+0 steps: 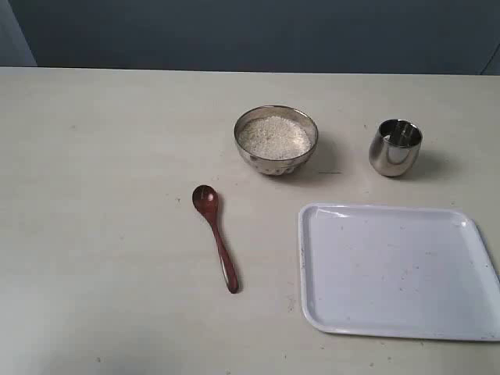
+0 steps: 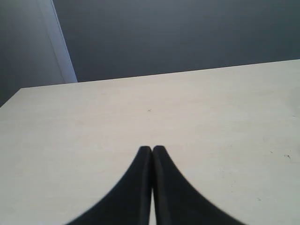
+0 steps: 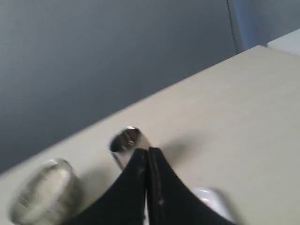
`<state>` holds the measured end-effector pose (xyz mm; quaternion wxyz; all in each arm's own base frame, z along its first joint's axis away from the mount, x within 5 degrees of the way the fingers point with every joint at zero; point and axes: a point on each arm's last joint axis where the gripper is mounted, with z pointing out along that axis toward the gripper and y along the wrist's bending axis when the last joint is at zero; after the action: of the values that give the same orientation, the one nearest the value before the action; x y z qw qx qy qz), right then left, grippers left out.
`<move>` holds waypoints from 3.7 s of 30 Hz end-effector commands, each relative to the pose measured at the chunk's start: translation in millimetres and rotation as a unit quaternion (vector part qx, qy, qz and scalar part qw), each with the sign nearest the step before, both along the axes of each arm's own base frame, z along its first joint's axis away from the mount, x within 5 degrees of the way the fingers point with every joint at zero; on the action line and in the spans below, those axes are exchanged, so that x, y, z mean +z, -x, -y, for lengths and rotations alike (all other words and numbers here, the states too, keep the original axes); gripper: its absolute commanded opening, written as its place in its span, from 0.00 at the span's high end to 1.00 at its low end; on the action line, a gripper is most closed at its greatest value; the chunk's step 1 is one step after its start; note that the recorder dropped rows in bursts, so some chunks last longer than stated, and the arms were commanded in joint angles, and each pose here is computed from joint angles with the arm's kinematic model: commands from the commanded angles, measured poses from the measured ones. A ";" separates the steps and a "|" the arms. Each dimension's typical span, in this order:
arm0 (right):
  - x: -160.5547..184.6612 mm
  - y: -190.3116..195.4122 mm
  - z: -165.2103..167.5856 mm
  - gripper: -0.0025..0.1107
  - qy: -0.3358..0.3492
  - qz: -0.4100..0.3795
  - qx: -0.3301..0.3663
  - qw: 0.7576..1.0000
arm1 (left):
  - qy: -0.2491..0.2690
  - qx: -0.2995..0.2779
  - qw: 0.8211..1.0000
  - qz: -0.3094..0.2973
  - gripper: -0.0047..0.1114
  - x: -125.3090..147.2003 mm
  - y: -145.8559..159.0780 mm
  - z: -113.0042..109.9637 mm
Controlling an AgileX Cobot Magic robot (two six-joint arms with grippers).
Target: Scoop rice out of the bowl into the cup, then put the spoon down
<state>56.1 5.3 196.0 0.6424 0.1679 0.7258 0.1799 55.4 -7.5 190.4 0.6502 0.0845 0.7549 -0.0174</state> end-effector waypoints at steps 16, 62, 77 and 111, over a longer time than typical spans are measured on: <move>86.6 17.6 12.5 0.98 -0.062 0.239 -0.065 0.967 | 0.006 -0.004 1.000 0.004 0.96 1.7 0.5 0.5; 18.0 -149.8 -301.0 0.59 0.291 -0.509 0.558 0.588 | 0.006 -0.004 1.000 0.004 0.96 1.7 0.5 0.5; -38.9 -154.3 -327.5 0.59 0.334 -0.502 0.495 0.626 | 0.003 -0.004 1.000 0.004 0.96 1.7 0.5 0.4; -77.6 -162.7 -332.3 0.59 0.313 -0.535 0.435 0.653 | 0.003 -0.004 1.000 0.004 0.96 1.7 0.5 0.4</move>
<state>219.0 338.1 118.9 0.0062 -0.3141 0.9461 0.0787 55.4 -7.5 190.4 0.6502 0.0847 0.7548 -0.0172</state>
